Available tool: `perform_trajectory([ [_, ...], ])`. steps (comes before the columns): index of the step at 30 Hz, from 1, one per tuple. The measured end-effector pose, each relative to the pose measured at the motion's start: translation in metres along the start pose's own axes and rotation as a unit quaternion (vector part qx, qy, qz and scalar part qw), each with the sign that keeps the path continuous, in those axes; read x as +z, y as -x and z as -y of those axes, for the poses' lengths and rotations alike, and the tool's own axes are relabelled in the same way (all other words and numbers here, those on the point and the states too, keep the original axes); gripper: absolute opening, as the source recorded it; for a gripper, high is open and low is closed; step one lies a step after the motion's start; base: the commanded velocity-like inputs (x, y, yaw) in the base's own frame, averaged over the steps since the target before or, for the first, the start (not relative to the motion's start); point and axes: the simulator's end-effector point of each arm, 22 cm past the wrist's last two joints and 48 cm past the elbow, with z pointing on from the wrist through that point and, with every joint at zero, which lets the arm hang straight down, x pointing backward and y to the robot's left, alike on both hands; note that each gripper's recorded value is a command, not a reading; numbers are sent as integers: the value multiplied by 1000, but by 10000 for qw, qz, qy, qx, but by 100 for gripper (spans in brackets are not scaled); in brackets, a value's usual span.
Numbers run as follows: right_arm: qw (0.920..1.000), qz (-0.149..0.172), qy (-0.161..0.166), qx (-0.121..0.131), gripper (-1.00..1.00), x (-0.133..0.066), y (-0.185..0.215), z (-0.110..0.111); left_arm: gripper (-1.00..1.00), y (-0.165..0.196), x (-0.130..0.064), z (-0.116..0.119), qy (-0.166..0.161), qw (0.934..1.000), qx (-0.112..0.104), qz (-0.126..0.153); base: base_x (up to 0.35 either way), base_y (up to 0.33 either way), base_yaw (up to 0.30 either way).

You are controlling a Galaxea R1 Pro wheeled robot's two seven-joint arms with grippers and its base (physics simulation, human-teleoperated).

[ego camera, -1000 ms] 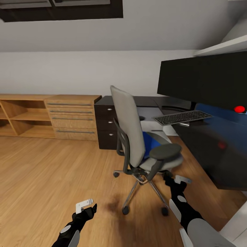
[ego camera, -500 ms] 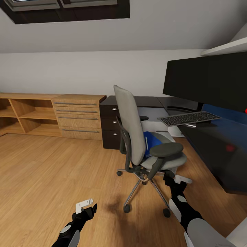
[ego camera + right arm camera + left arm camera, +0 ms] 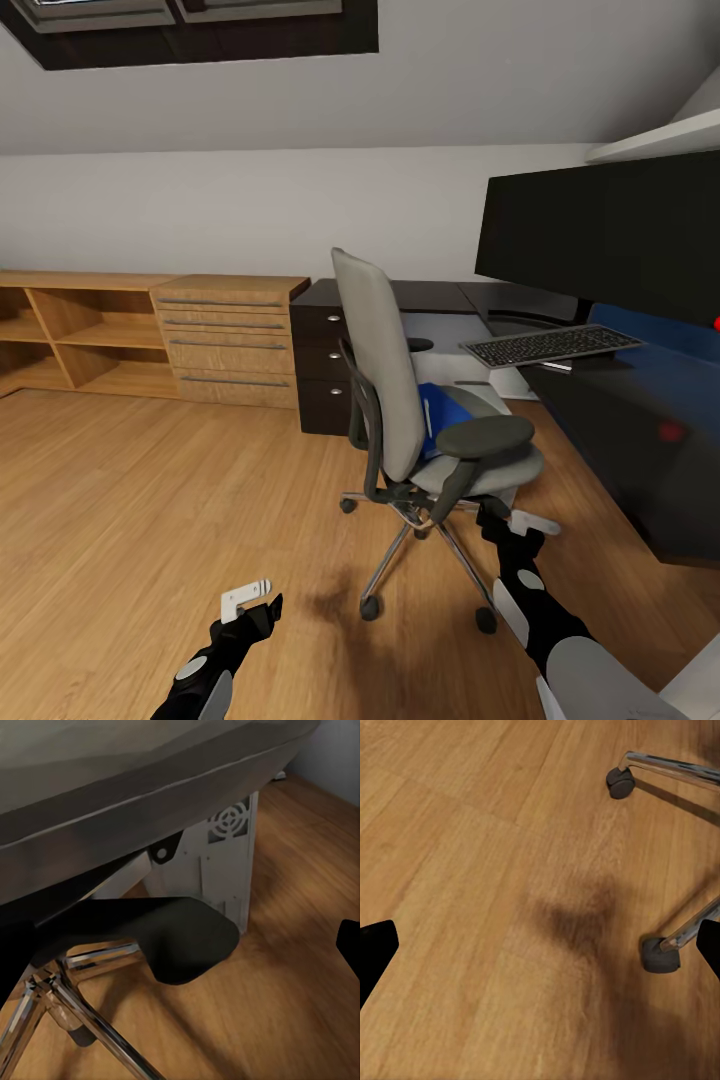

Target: In the bedroom, organize the workspace by keeping the computer under the desk, ensuring the monitor is on the desk, placing the keyboard on the desk next to the monitor, placing the mouse on the desk next to the keyboard, moving the folder from the swivel chair onto the desk next to the mouse, stacking the notebook on top of the folder with the pen on top of the notebook, and positioning the swivel chair next to the desk.

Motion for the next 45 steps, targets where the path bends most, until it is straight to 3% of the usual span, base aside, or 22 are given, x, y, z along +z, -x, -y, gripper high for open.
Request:
perform_trajectory([
  [33,10000,12,-13,27,100,1,3,2,100,-7,0,2,-3,10000,1,-72,-50,0,0],
  [45,9996,244,27,106,100,-5,35,-2,100,14,-9,9,-73,9999,9,132,0,0,0],
])
